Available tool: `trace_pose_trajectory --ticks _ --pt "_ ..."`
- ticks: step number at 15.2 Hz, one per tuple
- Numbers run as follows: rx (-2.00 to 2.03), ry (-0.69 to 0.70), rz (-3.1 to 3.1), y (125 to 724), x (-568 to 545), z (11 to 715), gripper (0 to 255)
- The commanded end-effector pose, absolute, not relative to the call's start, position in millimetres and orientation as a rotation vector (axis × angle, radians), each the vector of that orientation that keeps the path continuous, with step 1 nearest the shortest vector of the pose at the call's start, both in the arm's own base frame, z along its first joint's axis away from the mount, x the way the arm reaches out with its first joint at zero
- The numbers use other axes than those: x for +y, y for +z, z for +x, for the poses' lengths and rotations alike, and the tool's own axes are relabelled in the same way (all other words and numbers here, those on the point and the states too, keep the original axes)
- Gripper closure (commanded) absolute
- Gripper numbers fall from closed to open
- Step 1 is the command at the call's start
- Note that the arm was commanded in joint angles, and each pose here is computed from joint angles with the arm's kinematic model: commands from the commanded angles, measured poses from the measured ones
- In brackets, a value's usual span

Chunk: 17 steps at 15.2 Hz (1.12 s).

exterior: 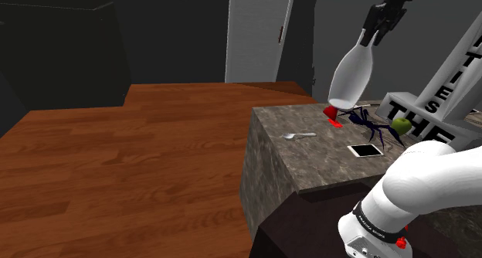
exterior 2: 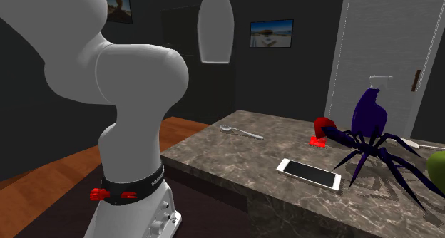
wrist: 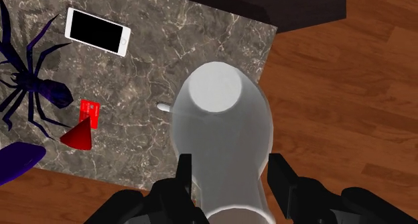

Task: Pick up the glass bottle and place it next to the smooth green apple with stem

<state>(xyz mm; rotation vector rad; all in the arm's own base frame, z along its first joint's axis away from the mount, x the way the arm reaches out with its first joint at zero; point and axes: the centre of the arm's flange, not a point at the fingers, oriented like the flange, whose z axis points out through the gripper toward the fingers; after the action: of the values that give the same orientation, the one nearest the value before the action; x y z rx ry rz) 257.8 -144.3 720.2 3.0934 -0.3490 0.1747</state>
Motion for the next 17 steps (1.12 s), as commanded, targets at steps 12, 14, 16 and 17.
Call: trace_pose_trajectory --ticks 12,14,16,17 --pt "-0.349 0.175 3.093 726 -216 205 255" --pt "-0.349 0.175 3.093 719 -237 189 255" --pt "-0.349 0.175 3.093 713 -258 174 255" --pt "-0.349 0.175 3.093 710 -268 167 255"
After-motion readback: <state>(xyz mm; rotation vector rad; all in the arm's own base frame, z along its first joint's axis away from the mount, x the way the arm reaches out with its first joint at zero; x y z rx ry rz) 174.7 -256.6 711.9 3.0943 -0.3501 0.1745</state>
